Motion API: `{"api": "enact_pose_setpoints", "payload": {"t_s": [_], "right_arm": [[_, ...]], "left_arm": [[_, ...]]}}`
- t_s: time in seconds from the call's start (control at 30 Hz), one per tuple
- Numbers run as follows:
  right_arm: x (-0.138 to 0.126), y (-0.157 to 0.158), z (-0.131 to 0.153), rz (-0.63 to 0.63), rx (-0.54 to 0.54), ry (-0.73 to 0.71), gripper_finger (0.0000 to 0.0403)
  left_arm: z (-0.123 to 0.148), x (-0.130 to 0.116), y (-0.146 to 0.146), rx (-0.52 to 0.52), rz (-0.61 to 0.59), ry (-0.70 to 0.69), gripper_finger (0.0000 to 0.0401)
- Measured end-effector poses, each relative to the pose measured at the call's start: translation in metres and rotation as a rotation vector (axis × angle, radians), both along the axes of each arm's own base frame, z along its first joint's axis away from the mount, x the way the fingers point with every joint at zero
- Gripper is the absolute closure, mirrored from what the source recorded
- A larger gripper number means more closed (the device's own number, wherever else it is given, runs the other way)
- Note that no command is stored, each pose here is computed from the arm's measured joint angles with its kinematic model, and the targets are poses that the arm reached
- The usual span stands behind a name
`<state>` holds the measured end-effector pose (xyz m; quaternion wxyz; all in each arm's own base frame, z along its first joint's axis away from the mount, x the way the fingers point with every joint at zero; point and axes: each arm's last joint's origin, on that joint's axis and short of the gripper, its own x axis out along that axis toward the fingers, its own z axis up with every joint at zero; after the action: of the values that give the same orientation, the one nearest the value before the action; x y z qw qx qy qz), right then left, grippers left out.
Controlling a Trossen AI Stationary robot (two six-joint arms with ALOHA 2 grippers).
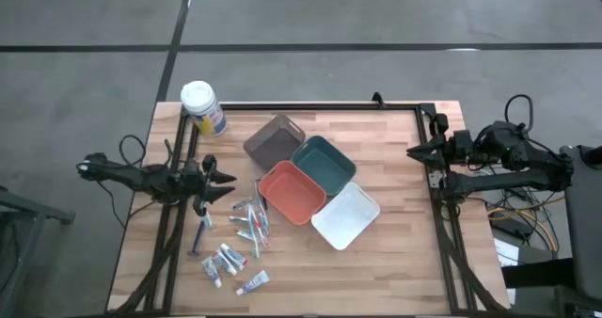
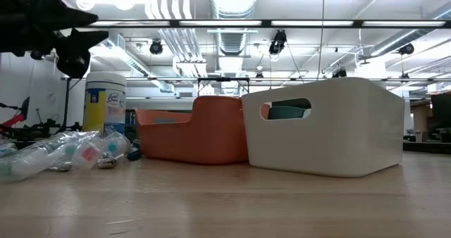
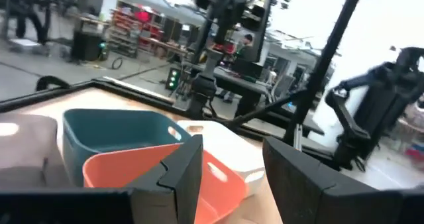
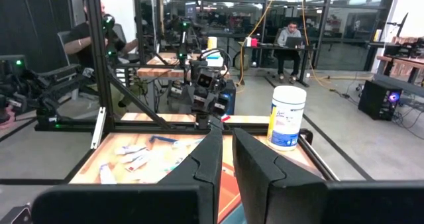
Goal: Pick & Place Travel size toiletries
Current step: Put the light blue toothbrush into the black bin
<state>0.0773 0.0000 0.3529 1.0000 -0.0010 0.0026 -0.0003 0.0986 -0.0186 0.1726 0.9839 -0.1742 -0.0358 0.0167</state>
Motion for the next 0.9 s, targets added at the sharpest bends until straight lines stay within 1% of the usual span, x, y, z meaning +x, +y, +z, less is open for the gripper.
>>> {"api": "enact_pose_setpoints", "payload": {"t_s": [0.1,0.17,0.27,0.37,0.43,0.67,0.8,0.9], "right_arm": [[-0.0001,0.0,0.0,0.0,0.0,0.0,0.0369],[-0.0001,0.0,0.0,0.0,0.0,0.0,0.0369],[0.0,0.0,0.0,-0.001,0.0,0.0,0.0369],[-0.0001,0.0,0.0,0.0,0.001,-0.001,0.0369],[-0.0001,0.0,0.0,0.0,0.0,0.0,0.0369],[-0.0001,0.0,0.0,0.0,0.001,0.0,0.0369],[0.0,0.0,0.0,0.0,0.0,0.0,0.0369],[0.0,0.0,0.0,0.0,0.0,0.0,0.0369]], "left_arm": [[0.0001,-0.0003,0.003,0.01,0.103,0.002,0.0238],[0.0001,-0.0006,0.0047,-0.009,0.162,0.001,0.0238],[-0.0001,-0.0008,0.0055,-0.03,0.188,0.0,0.0238],[-0.0001,-0.0008,0.0058,0.021,0.202,0.008,0.0238],[-0.0001,-0.0008,0.0058,0.05,0.206,0.012,0.0238],[-0.0017,-0.0006,0.0053,0.078,0.189,0.031,0.0238],[-0.0035,0.0011,0.0029,0.157,0.12,0.055,0.0238],[-0.0053,0.0025,0.0021,0.211,0.109,0.08,0.0238]]}}
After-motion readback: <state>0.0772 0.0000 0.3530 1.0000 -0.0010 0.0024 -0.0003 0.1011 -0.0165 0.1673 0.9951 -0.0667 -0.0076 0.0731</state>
